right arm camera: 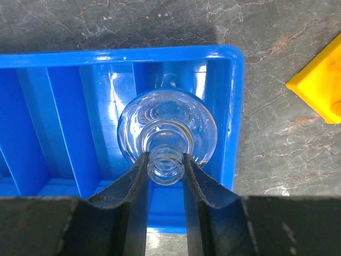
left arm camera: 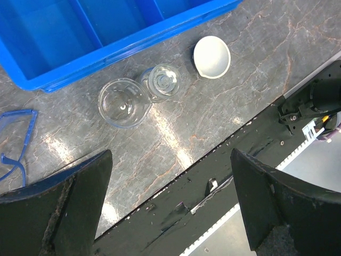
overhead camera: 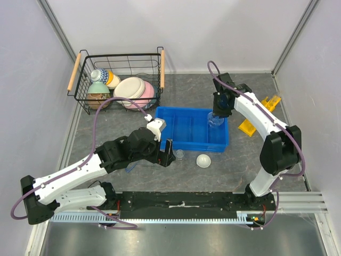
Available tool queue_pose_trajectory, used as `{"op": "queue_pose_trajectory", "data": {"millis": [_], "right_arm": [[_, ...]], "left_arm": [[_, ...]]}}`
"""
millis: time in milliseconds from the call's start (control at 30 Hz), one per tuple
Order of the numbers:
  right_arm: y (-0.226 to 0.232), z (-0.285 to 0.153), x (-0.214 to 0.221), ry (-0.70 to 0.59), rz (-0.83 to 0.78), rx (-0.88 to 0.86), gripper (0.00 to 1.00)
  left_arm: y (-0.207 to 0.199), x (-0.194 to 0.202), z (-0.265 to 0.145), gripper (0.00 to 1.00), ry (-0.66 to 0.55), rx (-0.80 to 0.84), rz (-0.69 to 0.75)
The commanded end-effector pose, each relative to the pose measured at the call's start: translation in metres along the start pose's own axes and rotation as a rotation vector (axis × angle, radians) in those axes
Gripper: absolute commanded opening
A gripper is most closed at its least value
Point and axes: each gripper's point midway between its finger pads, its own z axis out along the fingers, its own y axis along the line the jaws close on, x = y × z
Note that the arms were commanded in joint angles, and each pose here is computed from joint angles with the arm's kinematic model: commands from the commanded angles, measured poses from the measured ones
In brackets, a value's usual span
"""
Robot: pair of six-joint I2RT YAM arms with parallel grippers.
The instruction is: Organize the chemistry lab equipment
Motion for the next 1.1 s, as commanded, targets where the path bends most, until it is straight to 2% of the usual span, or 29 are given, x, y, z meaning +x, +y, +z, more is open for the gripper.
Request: {"op": "queue_pose_trajectory", "data": {"millis": [0,600,733,1000,1067], "right_arm": [[0.005,0.005,-0.009,-0.038,0.015,-0.003,0.07],[-0.007,0.039,-0.013,-0.034,-0.016,0.103,0.08],[-0.009,0.047,-0.015,-0.033,-0.028,0.129,0.13],[-0.012,0.054,-0.017,-0.038,-0.039,0.148,0.15],[-0.012,0.052,-0.019,-0.046,-0.04,0.147,0.21]], "left_arm": [[-0.005,-0.007,0.002,0.98,-0.028,0.026,0.012],[-0.005,-0.001,0.015,0.98,0.016,0.01,0.019],[-0.006,0.0,0.019,0.98,0.027,0.011,0.021],[-0.007,0.001,0.027,0.98,0.046,0.002,0.026],[-0.008,0.0,0.028,0.98,0.047,0.003,0.025]]}}
